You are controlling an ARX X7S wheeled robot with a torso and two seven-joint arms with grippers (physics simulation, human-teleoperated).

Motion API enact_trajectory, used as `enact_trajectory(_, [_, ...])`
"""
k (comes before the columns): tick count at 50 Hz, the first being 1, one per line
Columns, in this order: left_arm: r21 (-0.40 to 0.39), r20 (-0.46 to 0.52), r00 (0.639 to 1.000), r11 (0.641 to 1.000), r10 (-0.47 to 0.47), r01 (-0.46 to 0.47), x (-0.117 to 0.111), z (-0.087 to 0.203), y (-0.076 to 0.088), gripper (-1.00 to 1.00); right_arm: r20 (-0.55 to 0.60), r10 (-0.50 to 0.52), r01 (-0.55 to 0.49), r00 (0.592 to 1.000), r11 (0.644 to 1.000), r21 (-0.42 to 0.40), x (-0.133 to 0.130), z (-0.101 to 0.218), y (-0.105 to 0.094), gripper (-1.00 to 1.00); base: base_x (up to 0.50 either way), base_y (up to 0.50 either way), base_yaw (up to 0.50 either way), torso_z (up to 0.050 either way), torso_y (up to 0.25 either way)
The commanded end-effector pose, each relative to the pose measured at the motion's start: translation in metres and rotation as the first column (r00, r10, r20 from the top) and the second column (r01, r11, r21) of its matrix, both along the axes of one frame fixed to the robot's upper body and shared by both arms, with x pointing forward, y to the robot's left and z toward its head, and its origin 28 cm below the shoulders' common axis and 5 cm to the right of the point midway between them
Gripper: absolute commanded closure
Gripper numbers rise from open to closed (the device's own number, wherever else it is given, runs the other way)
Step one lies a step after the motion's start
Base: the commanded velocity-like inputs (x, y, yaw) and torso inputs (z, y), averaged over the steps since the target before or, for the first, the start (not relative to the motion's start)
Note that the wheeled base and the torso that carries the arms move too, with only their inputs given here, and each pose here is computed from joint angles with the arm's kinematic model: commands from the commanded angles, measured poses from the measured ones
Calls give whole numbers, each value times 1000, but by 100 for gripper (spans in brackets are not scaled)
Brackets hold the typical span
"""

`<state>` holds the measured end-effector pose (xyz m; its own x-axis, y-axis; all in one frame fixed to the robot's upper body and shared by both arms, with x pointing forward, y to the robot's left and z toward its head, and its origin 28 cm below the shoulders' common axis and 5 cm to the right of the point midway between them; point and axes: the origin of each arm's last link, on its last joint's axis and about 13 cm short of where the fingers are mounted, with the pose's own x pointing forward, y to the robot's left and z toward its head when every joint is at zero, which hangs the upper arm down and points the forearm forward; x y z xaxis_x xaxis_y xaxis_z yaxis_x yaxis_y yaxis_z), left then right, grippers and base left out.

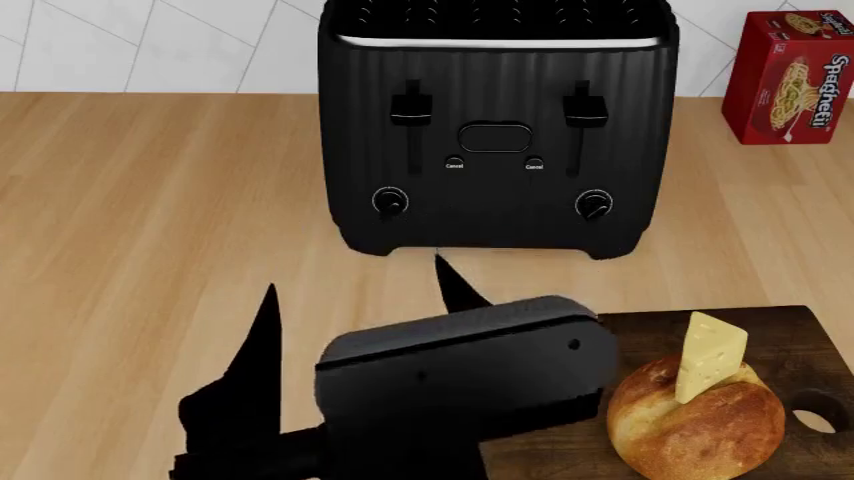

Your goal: Pick up the wedge of cheese and place it on the slice of bread to prepare a simple cheese on bread dish.

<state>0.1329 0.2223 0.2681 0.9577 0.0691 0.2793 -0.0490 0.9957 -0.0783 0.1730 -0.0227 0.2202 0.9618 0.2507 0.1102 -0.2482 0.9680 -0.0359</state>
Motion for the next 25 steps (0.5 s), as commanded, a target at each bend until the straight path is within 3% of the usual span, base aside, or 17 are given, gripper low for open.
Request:
enact_trajectory(1, [-8,62,998,1000,-29,30,-31,32,15,-100,51,-3,1,999,999,33,-23,-3,7,-100,0,0,0,0,0])
enact_trajectory(9, [98,76,996,994,-56,48,-59,51,26,-100,148,33,-42,988,997,63,-42,-13,4,-100,0,0,0,0,0])
enact_trajectory(13, [109,79,996,993,-48,39,-65,47,32,-100,220,32,-54,975,994,94,-45,-22,-4,-100,0,0,0,0,0])
enact_trajectory(17, [109,86,995,993,-48,38,-70,50,33,-100,201,15,-45,979,989,144,-47,-25,-9,-100,0,0,0,0,0])
enact_trajectory(18, [111,89,995,993,-53,43,-69,51,32,-100,202,26,-57,979,987,149,-38,-11,4,-100,0,0,0,0,0])
enact_trajectory(25, [114,89,994,992,-58,48,-67,52,30,-100,189,6,-40,982,984,176,-36,-11,5,-100,0,0,0,0,0])
